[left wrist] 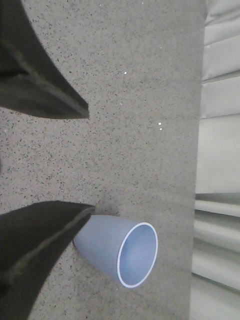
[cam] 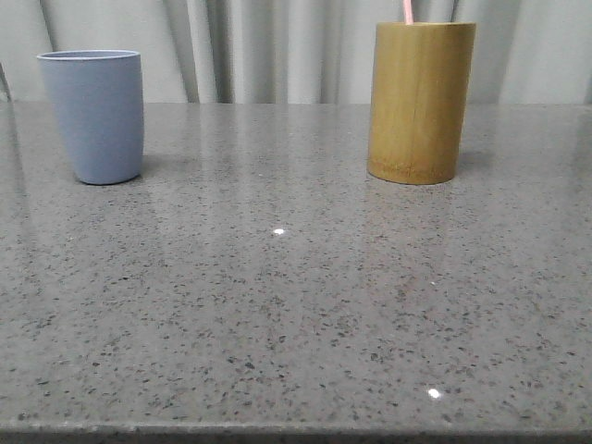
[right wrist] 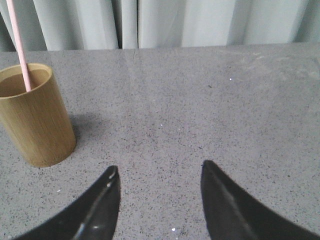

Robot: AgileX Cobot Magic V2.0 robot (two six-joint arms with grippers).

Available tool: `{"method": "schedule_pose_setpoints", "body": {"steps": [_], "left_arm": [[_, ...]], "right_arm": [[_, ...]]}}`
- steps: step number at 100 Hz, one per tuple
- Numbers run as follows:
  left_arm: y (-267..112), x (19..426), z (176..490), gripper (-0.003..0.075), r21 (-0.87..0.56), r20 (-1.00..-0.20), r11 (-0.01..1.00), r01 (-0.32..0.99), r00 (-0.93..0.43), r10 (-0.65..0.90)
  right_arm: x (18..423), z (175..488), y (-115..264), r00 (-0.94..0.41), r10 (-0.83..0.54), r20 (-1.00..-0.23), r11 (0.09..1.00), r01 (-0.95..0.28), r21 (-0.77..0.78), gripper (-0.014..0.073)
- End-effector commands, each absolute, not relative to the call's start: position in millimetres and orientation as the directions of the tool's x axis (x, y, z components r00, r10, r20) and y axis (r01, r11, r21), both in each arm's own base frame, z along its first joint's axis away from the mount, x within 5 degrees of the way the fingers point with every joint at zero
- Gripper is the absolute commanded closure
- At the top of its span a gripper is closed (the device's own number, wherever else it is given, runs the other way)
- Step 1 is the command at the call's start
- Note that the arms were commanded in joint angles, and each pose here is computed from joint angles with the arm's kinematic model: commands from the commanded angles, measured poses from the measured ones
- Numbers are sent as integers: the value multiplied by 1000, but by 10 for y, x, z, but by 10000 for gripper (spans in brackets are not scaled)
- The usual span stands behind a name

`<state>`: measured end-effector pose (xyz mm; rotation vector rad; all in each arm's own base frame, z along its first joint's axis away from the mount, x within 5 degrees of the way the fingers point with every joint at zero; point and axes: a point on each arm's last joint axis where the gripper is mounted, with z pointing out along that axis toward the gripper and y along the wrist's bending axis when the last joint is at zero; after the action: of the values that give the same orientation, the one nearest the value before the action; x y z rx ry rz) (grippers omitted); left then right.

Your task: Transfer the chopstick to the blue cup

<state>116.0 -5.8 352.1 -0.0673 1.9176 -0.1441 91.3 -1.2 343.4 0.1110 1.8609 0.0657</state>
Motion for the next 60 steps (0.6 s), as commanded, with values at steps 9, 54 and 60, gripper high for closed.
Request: {"method": "schedule_pose_setpoints", "body": {"steps": [9,54,60], "left_arm": [[-74,1409,3777,335,-122,-943,991,47,-317,-102],[-319,2228,4215,335,-116,-878,976,184,-479,-14],[-403,2360,4255,335,-117,-867,970,214,-499,6]], "right_arm": [[1063,3658,15,-241,99,-965,995,8,101,145],[1408,3684,51,-322,98,-942,994,-9,106,145],[1418,3679,51,-326,98,-940,994,-8,106,145]]}}
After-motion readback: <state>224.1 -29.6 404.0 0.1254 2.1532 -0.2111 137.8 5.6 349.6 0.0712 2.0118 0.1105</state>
